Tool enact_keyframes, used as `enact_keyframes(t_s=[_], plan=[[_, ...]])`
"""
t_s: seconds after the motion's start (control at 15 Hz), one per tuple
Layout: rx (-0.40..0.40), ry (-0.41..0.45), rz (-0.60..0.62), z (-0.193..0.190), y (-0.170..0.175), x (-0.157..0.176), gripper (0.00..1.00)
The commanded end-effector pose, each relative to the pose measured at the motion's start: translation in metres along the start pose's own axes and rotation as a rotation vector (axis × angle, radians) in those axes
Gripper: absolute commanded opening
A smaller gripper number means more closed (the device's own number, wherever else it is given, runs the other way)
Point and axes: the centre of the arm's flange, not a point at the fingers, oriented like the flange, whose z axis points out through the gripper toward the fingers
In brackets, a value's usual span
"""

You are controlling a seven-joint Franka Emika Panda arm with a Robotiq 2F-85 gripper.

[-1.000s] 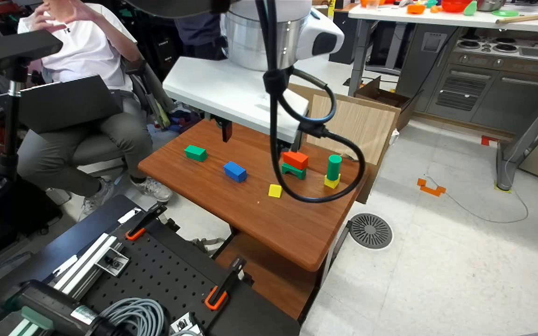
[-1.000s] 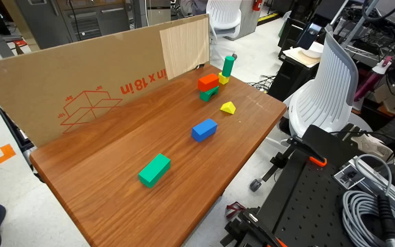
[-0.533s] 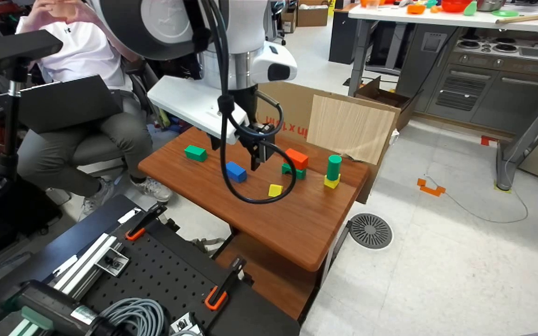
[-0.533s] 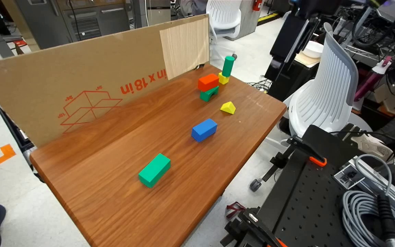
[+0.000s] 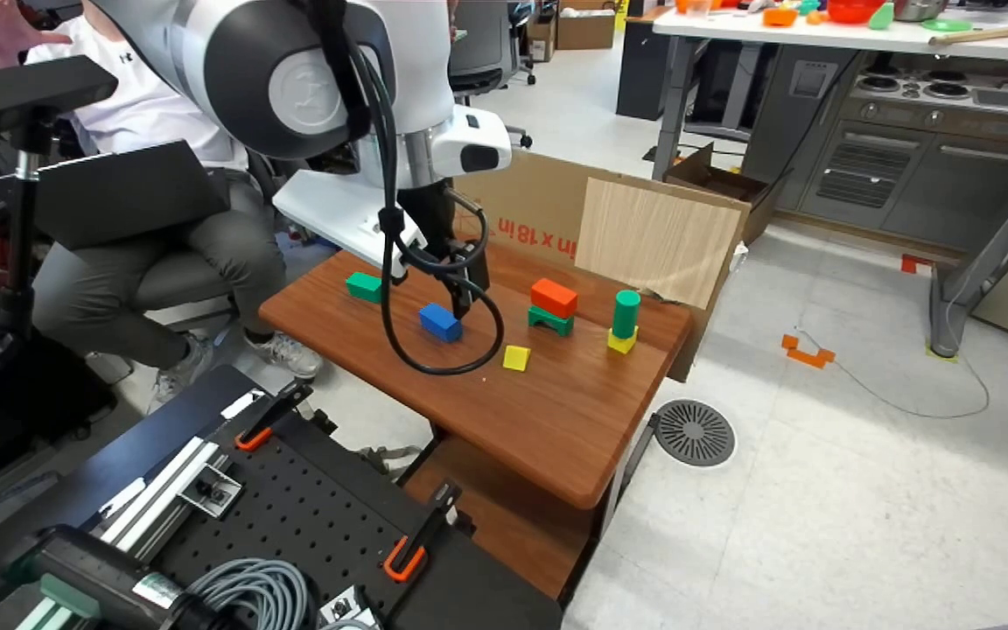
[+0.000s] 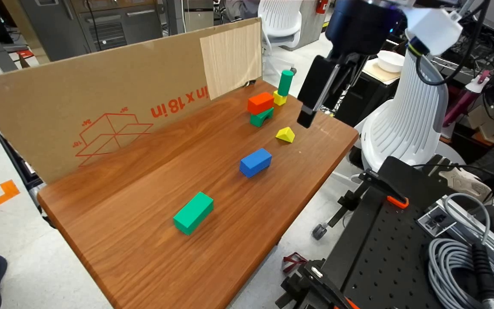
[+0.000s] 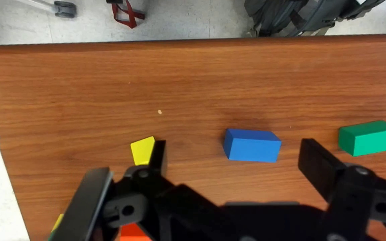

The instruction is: Put the blue thing on top of the orange one

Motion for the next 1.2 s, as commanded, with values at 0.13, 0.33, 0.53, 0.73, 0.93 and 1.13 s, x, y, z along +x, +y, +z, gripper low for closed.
enact_keyframes(t_s=[0.13,0.33,0.53,0.73,0.93,1.13], plan=[[-0.021,0.020,0.035,0.033,-0.021,0.022,1.00],[-0.026,-0.007,0.049,0.050,-0.029,0.030,1.00],[-0.045,-0.011,0.057,0.059,-0.036,0.041,1.00],[-0.071,-0.017,0.055,0.067,-0.045,0.048,1.00],[-0.085,-0.030,0.056,0.077,-0.052,0.054,1.00],[-0.103,-0.043,0.056,0.087,-0.058,0.059,1.00]])
